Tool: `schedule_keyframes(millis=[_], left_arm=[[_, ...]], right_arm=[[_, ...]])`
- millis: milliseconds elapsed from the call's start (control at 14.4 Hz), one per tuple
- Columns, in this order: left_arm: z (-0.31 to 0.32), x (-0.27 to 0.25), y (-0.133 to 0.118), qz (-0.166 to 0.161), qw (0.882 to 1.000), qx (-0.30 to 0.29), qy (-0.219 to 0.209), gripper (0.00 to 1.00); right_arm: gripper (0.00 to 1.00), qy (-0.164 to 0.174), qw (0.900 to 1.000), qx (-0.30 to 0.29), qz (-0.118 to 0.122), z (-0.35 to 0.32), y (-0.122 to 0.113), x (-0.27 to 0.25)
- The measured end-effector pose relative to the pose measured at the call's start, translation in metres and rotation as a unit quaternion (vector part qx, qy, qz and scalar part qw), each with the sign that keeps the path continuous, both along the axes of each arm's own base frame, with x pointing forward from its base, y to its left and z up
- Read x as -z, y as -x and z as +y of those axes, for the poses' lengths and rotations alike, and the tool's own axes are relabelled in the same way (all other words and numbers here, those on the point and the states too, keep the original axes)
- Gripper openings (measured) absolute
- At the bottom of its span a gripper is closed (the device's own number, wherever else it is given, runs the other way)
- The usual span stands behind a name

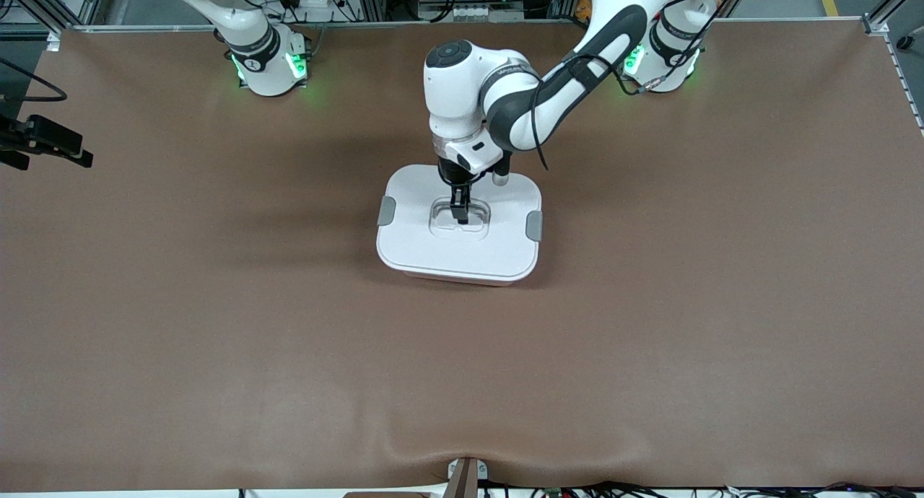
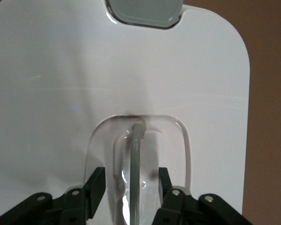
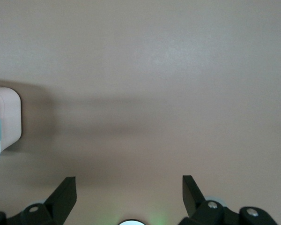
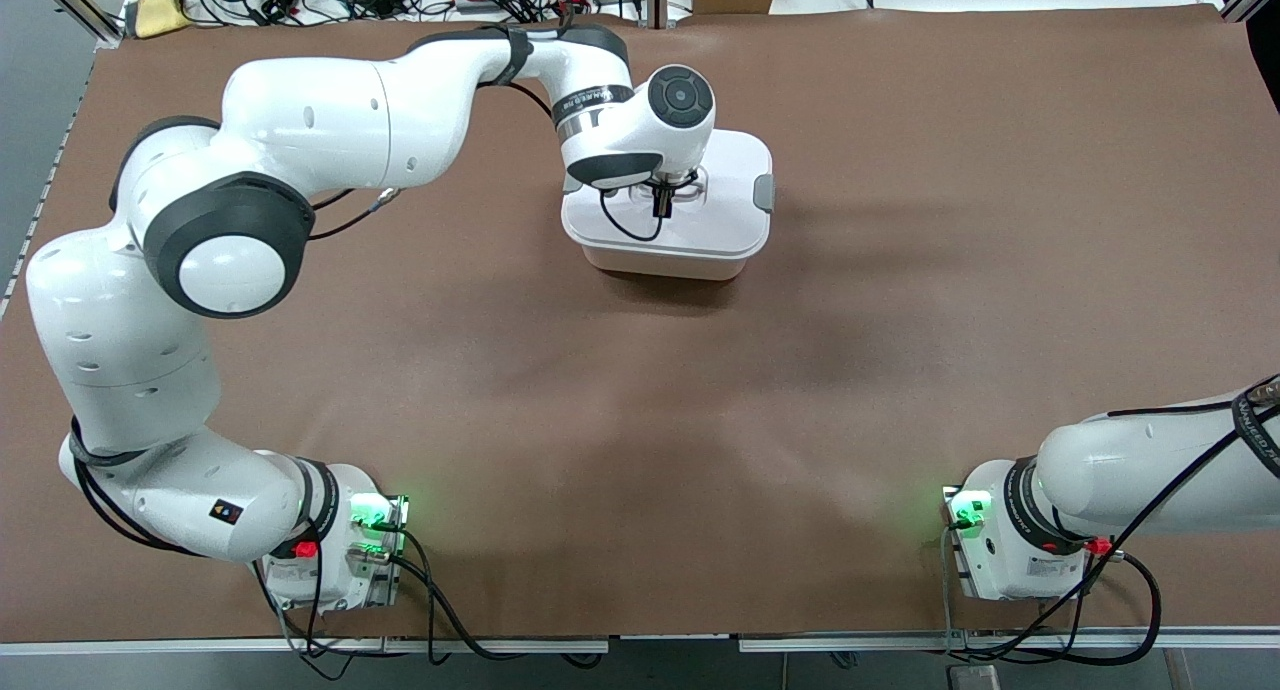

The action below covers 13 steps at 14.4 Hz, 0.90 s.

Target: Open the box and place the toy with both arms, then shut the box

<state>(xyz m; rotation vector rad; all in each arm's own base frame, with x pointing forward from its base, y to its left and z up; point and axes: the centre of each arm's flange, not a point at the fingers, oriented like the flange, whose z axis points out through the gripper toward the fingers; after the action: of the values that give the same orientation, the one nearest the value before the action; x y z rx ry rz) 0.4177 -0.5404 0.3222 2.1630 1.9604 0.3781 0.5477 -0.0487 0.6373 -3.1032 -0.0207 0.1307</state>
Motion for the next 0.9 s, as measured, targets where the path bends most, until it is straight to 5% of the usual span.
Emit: schedule_keyframes(millis=[278, 905], left_arm=[[-0.001, -0.010, -0.007, -0.005, 1.000, -0.003, 0.004, 0.99], [0.006, -0.058, -0.030, 0.009, 0.999, -0.032, 0.013, 1.00]], right_arm=[[1.00, 0.000, 1.000, 0.000, 0.000, 0.000, 0.000, 0.000], [1.00, 0.000, 1.000, 0.001, 0.000, -0.001, 0.000, 0.000]])
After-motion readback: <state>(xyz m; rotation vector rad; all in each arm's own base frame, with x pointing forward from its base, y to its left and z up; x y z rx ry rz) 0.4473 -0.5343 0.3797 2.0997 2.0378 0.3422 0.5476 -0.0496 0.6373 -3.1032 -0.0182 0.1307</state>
